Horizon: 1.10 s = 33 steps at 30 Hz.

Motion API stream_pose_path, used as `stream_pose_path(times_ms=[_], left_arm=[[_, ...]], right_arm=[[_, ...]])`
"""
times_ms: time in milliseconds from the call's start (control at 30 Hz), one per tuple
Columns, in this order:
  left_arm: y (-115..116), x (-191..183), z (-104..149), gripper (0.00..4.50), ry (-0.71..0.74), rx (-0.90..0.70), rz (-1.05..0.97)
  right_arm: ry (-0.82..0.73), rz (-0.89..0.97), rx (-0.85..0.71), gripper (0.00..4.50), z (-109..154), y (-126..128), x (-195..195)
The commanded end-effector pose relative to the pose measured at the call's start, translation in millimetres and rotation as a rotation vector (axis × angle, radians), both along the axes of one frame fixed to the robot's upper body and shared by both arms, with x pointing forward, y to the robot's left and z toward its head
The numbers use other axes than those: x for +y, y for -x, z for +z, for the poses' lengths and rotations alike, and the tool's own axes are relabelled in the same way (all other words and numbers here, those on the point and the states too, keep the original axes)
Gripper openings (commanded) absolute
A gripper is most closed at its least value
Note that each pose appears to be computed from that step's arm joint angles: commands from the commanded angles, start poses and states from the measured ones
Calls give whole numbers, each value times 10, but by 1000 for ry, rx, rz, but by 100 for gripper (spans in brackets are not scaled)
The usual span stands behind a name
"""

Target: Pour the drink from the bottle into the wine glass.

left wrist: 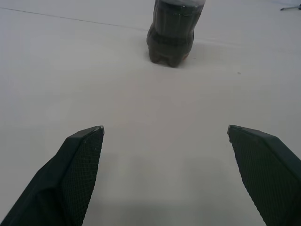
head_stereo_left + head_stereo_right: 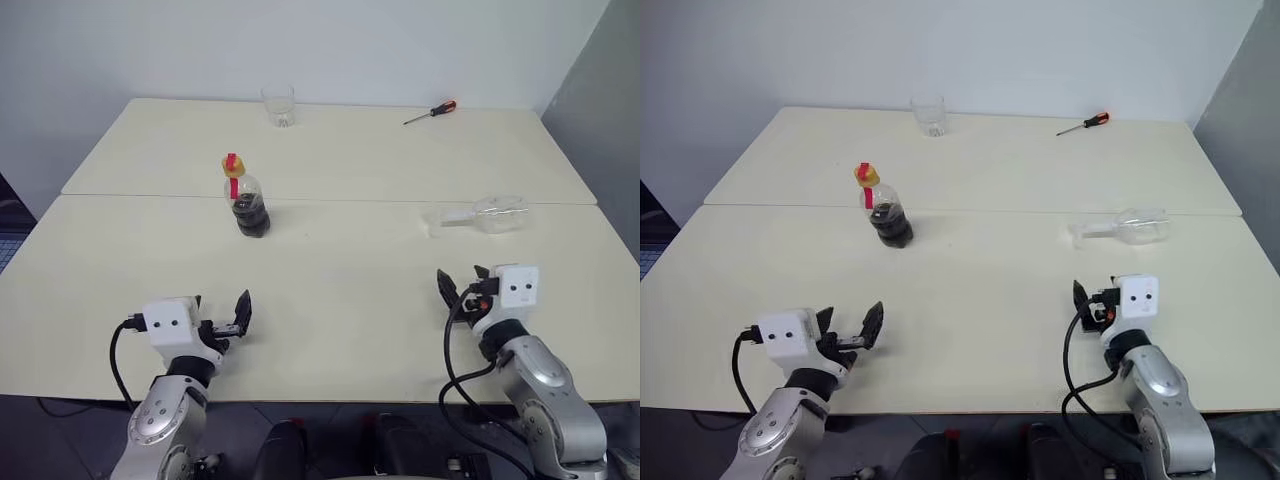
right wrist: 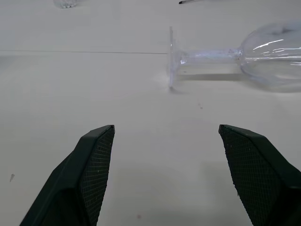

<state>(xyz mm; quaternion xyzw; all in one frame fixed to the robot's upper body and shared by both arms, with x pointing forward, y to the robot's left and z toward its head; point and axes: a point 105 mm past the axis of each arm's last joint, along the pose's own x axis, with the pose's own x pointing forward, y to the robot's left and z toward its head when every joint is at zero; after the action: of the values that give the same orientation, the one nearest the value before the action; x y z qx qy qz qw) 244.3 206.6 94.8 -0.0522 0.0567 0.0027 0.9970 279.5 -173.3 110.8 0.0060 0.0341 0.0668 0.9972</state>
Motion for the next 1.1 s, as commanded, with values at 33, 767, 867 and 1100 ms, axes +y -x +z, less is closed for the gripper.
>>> stream_pose_path(times_ms=[33,767,867,1100], left_arm=[[-11,15,37,449,-10,-5,-19],[-26,-42,68,449,-9,-19,-27],[-28,-42,60,449,-27,-14,-29],[-148,-189,25,449,-94,-18,-89]], right_arm=[[7,-25,-61,379,150,26,-37],[12,-3,-70,379,197,23,-31],[10,5,-72,379,201,12,-14],[37,259,-117,379,329,20,254]])
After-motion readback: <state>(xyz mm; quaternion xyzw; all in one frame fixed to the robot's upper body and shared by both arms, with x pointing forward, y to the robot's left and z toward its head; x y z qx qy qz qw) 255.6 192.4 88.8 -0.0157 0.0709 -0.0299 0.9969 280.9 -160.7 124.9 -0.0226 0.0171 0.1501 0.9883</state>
